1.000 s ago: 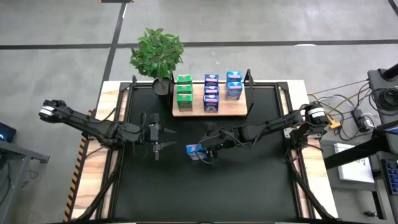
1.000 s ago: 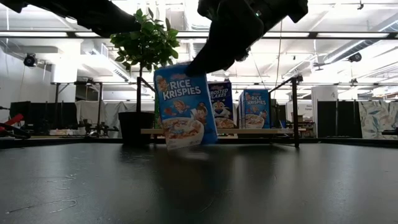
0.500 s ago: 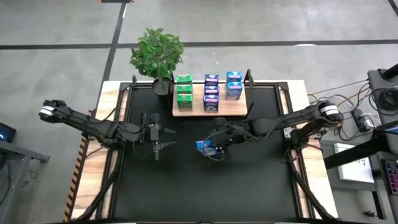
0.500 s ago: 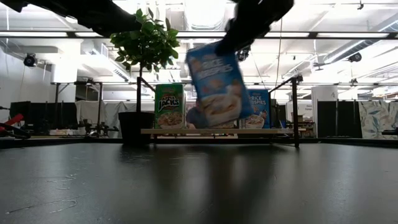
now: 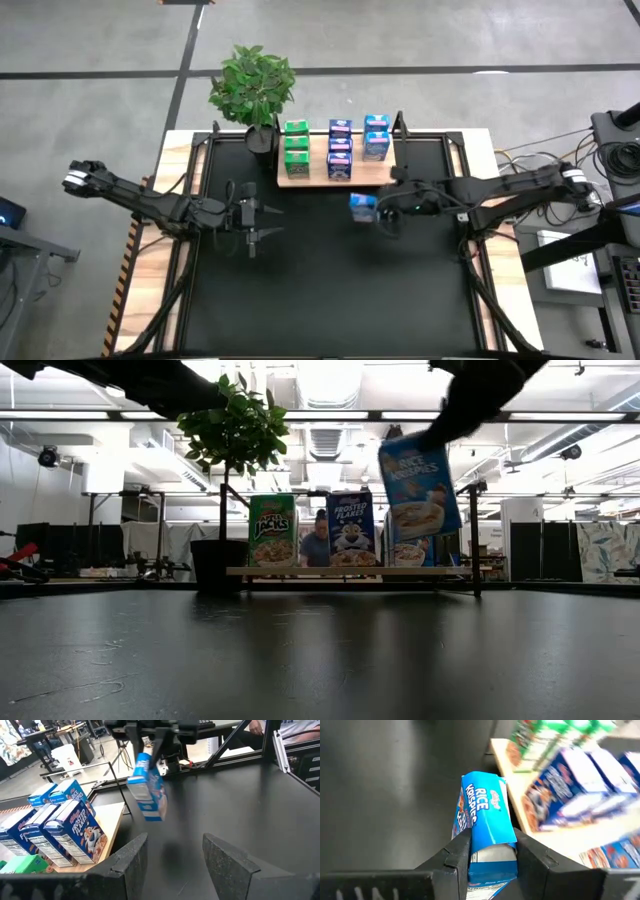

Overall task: Stack cereal on shelf
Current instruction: Put the light blue cereal box aligned with the light blue cereal boxes on the shelf

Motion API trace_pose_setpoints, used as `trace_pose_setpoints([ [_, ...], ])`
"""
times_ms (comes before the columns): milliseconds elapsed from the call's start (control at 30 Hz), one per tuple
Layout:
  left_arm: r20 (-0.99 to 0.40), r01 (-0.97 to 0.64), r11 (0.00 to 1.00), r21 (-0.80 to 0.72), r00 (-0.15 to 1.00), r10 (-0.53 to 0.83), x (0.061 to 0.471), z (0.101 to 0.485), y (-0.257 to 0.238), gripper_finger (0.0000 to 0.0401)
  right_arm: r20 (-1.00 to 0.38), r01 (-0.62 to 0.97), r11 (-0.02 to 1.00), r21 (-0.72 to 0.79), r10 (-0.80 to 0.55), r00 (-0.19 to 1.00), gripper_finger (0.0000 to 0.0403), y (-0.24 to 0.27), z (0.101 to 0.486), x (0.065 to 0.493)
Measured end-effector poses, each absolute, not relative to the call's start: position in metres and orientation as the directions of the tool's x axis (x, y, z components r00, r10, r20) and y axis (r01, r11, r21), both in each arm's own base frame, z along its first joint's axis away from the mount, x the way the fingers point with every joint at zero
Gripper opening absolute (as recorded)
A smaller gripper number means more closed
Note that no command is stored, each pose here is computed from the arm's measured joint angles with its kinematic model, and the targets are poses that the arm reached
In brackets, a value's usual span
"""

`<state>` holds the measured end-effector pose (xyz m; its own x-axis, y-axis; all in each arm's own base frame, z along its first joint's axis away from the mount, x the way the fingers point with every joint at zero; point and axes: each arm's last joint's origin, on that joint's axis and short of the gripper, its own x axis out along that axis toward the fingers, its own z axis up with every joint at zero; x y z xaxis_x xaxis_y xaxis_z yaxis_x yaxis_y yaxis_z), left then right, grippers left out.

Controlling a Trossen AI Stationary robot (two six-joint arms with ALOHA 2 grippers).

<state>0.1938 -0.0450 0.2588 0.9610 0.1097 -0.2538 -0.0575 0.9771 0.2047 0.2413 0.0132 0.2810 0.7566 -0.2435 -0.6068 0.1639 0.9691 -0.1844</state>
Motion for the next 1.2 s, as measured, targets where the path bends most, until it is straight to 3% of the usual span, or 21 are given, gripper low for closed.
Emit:
trace_pose_setpoints([
  [133, -0.254, -0.058, 0.977, 0.205, 0.961, 0.110, 0.194, 0.259, -0.045, 0.0171, -0.590, 0.247, 0.958, -0.148, -0.286, 0.755, 0.0113, 0.000, 0.275, 0.221],
  [300, -0.252, -0.055, 0.975, 0.213, 0.961, 0.110, 0.194, 0.259, -0.045, 0.0171, -0.521, 0.411, 0.890, -0.195, -0.449, 0.726, 0.0113, -0.021, 0.269, 0.208],
  [467, -0.251, -0.055, 0.975, 0.215, 0.962, 0.110, 0.194, 0.259, -0.045, 0.0171, -0.509, 0.486, 0.843, -0.231, -0.530, 0.678, 0.0113, -0.046, 0.264, 0.206],
  [1200, -0.248, -0.055, 0.974, 0.218, 0.963, 0.109, 0.194, 0.259, -0.045, 0.0171, -0.548, 0.457, 0.825, -0.332, -0.563, 0.619, 0.0118, -0.081, 0.235, 0.232],
])
